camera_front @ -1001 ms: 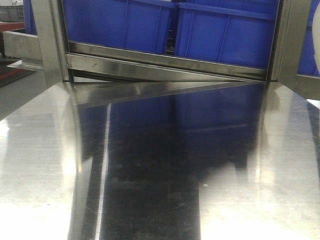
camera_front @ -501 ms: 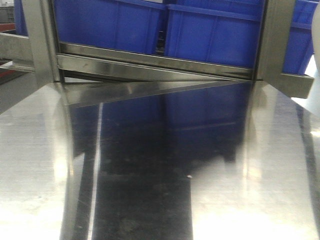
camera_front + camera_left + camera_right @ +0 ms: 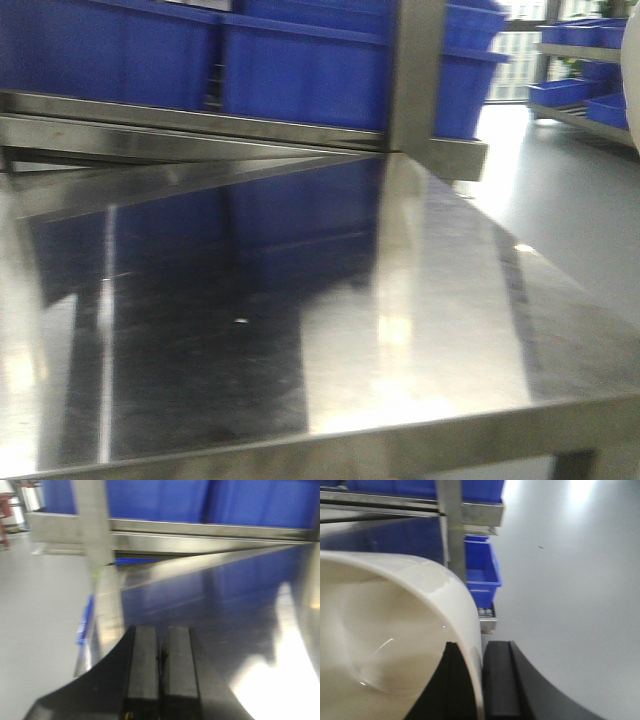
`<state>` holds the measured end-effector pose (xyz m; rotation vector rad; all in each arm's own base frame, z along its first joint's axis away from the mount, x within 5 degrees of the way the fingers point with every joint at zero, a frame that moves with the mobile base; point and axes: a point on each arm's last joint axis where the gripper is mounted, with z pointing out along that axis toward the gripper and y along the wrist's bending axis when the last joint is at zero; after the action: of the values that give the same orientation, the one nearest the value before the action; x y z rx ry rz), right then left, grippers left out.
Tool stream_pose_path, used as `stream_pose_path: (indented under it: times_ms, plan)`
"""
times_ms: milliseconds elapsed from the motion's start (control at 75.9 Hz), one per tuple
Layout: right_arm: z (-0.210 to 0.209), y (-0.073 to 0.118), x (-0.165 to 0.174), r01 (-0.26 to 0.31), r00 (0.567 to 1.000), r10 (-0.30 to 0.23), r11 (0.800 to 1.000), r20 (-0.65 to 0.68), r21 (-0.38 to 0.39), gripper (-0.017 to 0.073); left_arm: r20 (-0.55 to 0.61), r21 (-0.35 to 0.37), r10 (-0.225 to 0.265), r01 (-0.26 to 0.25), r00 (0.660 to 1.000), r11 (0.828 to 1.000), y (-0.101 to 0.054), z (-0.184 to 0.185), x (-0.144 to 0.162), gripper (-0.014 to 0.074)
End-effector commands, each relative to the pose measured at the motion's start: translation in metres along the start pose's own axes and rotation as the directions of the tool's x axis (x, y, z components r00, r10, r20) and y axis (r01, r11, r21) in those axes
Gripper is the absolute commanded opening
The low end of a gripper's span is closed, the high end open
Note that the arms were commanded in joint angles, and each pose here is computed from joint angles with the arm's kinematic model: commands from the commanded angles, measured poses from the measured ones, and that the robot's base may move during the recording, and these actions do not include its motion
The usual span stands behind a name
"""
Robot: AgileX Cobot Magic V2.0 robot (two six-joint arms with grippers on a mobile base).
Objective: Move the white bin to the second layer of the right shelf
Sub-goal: 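Turn the base away from the table while holding the bin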
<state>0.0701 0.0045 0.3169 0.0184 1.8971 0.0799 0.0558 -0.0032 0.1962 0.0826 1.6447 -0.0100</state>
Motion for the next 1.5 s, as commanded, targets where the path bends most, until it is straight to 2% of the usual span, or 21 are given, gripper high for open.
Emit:
stream_pose_path:
  times_ms: [0, 1489]
  plan:
    - [-0.0046, 0.0003, -0.0174, -0.007, 0.993, 0.006, 1.0, 0.122, 0.003, 0.0077, 0.066, -0.004, -0.005, 0.005, 0.998, 1.0, -0.0001, 0.0007, 0.0036, 0.0085]
    - [-0.0046, 0.0003, -0.0174, -0.007, 0.993, 0.006, 1.0, 0.122, 0.003, 0.0077, 0.066, -0.004, -0.005, 0.005, 0.998, 1.0, -0.0001, 0.0007, 0.0036, 0.0085]
